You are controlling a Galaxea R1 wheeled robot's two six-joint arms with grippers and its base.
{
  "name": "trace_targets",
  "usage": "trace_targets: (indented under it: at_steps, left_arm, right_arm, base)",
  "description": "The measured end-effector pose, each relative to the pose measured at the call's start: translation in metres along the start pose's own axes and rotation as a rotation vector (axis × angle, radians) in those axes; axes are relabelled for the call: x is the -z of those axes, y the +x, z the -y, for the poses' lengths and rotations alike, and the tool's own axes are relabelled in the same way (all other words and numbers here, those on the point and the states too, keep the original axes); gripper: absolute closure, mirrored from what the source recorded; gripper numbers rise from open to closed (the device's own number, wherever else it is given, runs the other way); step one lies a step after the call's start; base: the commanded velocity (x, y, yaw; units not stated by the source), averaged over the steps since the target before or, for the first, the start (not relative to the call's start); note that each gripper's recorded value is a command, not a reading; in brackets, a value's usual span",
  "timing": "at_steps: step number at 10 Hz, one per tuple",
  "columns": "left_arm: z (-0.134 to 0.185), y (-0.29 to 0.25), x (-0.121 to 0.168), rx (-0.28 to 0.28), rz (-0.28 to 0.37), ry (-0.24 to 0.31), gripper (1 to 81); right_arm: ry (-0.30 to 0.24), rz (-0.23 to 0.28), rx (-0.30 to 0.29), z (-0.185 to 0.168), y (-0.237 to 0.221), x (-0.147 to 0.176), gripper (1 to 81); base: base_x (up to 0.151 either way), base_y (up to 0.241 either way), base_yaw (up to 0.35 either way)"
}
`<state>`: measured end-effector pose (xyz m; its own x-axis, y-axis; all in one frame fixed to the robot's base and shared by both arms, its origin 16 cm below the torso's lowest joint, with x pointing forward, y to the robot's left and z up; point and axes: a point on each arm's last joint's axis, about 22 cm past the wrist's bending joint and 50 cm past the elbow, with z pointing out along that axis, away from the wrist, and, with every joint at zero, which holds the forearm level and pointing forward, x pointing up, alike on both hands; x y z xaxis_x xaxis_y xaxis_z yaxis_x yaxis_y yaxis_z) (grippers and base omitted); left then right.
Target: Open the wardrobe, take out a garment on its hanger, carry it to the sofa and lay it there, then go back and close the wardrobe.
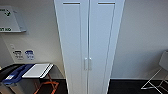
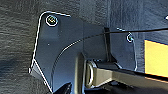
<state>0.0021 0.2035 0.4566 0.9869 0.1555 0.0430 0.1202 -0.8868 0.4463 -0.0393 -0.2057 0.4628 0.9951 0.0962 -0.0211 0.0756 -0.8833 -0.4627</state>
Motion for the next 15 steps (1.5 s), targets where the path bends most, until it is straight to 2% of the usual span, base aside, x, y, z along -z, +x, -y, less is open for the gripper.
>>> trace_targets:
  at_steps: [2, 3, 6, 15]
  left_arm:
    - [0.001, -0.010, 0.001, 0.007, 0.015, 0.002, 1.0]
    - [0.000, -0.005, 0.000, 0.004, 0.007, 0.001, 1.0]
    - [0.000, -0.009, 0.001, 0.007, 0.012, 0.000, 1.0]
    - [-0.001, -0.006, 0.000, 0.006, 0.005, -0.002, 1.0]
  right_arm:
    - [0.002, 0.004, -0.005, 0.001, -0.005, 0.000, 1.0]
    - [0.001, -0.009, -0.003, 0.000, 0.003, 0.000, 1.0]
    - [0.000, 0.001, -0.007, -0.003, -0.005, 0.003, 1.0]
    - [-0.005, -0.013, -0.011, -0.007, -0.002, 0.005, 1.0]
  base:
    - [0.076, 0.000, 0.000]
    - [0.077, 0.000, 0.000]
    - [0.090, 0.000, 0.000]
    - [0.100, 0.000, 0.000]
